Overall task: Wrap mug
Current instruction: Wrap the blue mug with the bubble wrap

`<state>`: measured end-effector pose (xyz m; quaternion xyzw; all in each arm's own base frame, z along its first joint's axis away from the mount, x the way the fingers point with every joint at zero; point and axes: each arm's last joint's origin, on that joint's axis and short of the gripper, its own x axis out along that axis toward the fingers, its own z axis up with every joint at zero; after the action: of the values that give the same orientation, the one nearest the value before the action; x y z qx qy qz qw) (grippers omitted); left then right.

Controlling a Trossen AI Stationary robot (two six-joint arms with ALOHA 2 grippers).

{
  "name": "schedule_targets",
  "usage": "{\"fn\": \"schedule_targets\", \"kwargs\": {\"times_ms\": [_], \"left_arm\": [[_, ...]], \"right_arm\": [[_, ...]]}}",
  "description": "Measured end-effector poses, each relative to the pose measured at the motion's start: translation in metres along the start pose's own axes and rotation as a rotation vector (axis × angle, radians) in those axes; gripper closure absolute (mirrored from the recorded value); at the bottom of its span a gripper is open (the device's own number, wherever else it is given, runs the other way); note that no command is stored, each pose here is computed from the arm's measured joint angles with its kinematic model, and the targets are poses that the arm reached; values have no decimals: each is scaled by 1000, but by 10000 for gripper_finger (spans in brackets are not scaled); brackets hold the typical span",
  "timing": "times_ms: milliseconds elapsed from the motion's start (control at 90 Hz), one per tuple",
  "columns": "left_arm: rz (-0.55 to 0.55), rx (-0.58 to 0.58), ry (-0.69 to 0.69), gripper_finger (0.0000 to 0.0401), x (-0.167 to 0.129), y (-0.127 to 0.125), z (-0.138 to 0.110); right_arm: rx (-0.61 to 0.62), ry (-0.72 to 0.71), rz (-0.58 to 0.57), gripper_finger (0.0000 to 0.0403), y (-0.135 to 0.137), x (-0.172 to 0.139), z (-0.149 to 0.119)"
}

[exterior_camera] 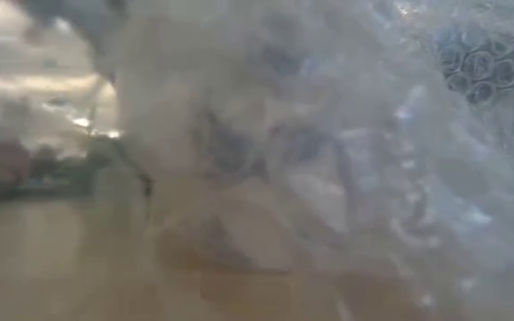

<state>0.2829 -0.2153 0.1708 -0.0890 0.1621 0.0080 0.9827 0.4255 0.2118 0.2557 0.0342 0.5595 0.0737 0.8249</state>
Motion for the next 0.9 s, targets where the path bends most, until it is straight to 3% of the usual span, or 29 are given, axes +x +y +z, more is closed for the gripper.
{"fn": "schedule_targets", "kwargs": {"times_ms": [211,467,711,900], "left_arm": [[27,12,-20,401,-24,-7,13],[44,-76,65,401,-42,-19,-6],[53,-143,122,401,-31,-18,-25],[14,-171,131,401,-26,-21,-31]], "right_arm": [[79,84,42,403,-17,25,-4],[150,112,141,403,-41,55,-9],[162,26,21,403,-53,56,-2],[203,29,42,403,-57,57,-1]]}}
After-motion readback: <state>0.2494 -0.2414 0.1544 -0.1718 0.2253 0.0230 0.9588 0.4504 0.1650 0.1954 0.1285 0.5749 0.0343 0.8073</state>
